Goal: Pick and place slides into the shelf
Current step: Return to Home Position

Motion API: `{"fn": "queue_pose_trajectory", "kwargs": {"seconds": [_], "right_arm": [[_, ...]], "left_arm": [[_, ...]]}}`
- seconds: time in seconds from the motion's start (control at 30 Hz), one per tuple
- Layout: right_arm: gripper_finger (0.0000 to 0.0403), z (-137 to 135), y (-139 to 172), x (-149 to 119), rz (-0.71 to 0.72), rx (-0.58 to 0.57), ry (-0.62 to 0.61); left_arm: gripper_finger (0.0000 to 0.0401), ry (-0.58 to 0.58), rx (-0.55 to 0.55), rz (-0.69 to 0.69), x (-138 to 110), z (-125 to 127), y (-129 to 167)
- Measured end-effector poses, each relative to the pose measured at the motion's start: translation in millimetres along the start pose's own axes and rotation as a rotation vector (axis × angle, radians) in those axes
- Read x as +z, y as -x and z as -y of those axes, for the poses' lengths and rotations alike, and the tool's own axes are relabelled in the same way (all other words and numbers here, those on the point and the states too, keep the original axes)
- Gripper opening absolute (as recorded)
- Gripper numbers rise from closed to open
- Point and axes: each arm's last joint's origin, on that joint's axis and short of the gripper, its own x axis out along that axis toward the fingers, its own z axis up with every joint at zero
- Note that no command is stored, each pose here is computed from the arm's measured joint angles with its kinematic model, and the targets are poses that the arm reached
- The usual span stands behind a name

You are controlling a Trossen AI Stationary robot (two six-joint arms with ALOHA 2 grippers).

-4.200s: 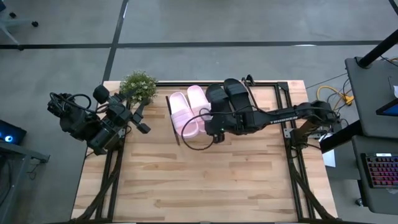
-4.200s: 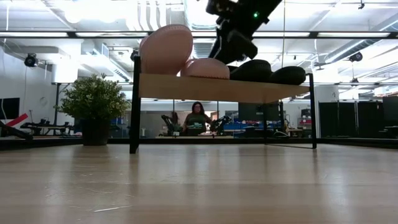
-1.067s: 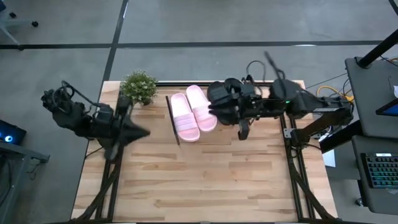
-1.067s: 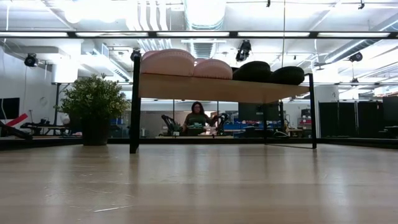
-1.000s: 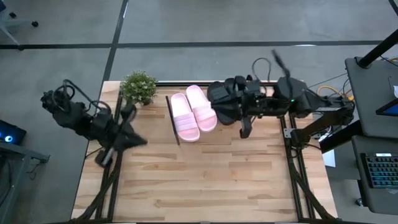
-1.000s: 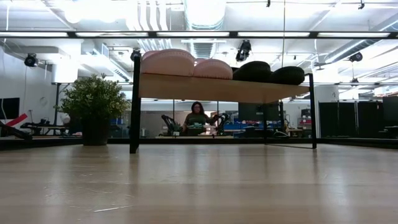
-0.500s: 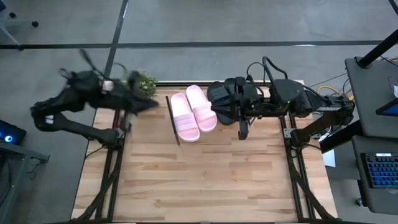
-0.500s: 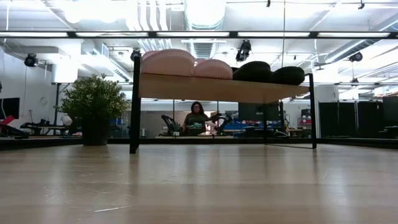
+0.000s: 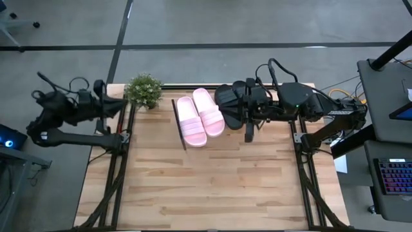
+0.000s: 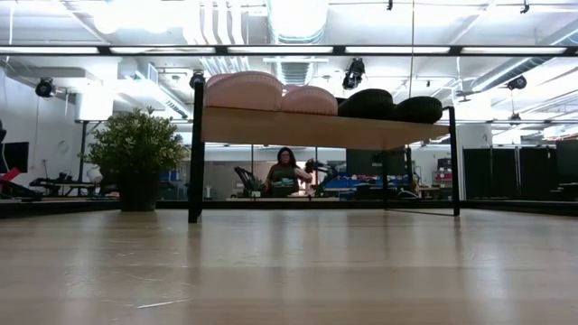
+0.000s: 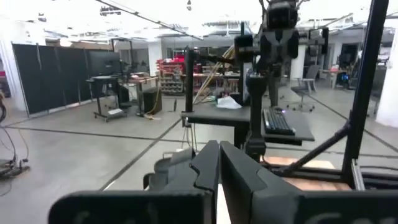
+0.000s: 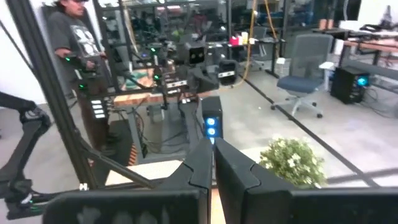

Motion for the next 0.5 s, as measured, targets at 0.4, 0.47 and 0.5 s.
{"fn": "queue_pose_trajectory", "kwargs": {"seconds": [0.4, 0.47, 0.5], "right_arm": [[0.0008, 1.4, -1.0, -3.1, -0.017, -0.031, 0.034], [0.0008, 2.0, -1.4, -3.5, -0.017, -0.033, 0.034], [0.0008, 2.3, -1.6, -3.7, -0.018, -0.035, 0.034]], "left_arm": [[0.0000, 0.056, -0.010, 0.031, -93.3, -3.0, 32.8], [0.0000, 0.032, -0.069, -0.042, -110.6, 1.7, 22.4], [0.0000, 0.030, -0.096, -0.066, -117.4, 3.6, 18.5]]}}
